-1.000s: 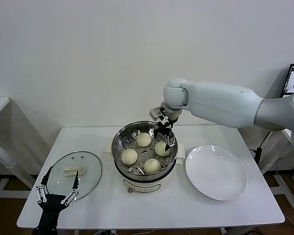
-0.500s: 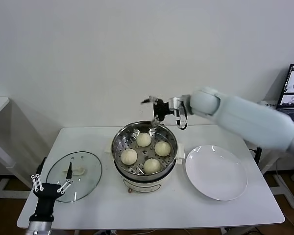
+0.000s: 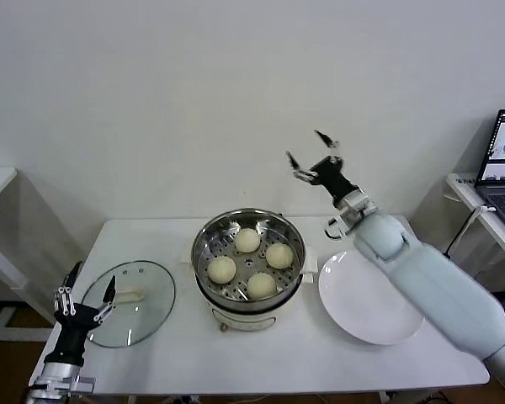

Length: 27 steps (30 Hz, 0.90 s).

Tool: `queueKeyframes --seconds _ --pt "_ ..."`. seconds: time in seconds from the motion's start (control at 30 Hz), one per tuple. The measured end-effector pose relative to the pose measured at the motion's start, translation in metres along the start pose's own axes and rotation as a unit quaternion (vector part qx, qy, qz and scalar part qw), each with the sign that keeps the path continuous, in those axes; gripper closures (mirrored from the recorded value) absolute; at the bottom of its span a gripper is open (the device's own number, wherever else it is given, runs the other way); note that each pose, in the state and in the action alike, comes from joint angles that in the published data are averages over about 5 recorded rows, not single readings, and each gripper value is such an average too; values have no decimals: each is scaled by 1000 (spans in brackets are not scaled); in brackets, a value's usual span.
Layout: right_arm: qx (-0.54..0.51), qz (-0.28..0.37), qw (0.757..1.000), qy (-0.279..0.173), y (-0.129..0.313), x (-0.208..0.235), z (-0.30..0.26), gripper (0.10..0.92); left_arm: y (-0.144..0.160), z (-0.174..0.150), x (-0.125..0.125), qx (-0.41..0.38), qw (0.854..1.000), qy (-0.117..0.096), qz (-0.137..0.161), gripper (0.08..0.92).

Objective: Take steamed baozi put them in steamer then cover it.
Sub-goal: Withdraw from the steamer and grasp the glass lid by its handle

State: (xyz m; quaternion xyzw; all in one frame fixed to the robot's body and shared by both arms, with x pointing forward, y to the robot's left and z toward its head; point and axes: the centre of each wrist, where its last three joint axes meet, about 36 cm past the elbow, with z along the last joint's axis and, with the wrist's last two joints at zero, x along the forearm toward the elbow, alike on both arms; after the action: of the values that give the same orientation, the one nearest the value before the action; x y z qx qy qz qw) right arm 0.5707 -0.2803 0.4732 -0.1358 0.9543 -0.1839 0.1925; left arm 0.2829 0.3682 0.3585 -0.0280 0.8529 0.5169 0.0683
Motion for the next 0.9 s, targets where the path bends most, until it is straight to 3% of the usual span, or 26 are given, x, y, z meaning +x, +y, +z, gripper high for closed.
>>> queueKeyframes --seconds 0.2,0.43,0.9 --pt "-43 91 994 32 4 65 34 200 -5 25 2 -77 996 11 38 177" --pt "-66 144 984 77 19 133 61 200 -25 46 8 -127 988 16 81 177" --pt "-75 180 973 124 46 190 81 200 -59 61 7 -149 982 13 111 177"
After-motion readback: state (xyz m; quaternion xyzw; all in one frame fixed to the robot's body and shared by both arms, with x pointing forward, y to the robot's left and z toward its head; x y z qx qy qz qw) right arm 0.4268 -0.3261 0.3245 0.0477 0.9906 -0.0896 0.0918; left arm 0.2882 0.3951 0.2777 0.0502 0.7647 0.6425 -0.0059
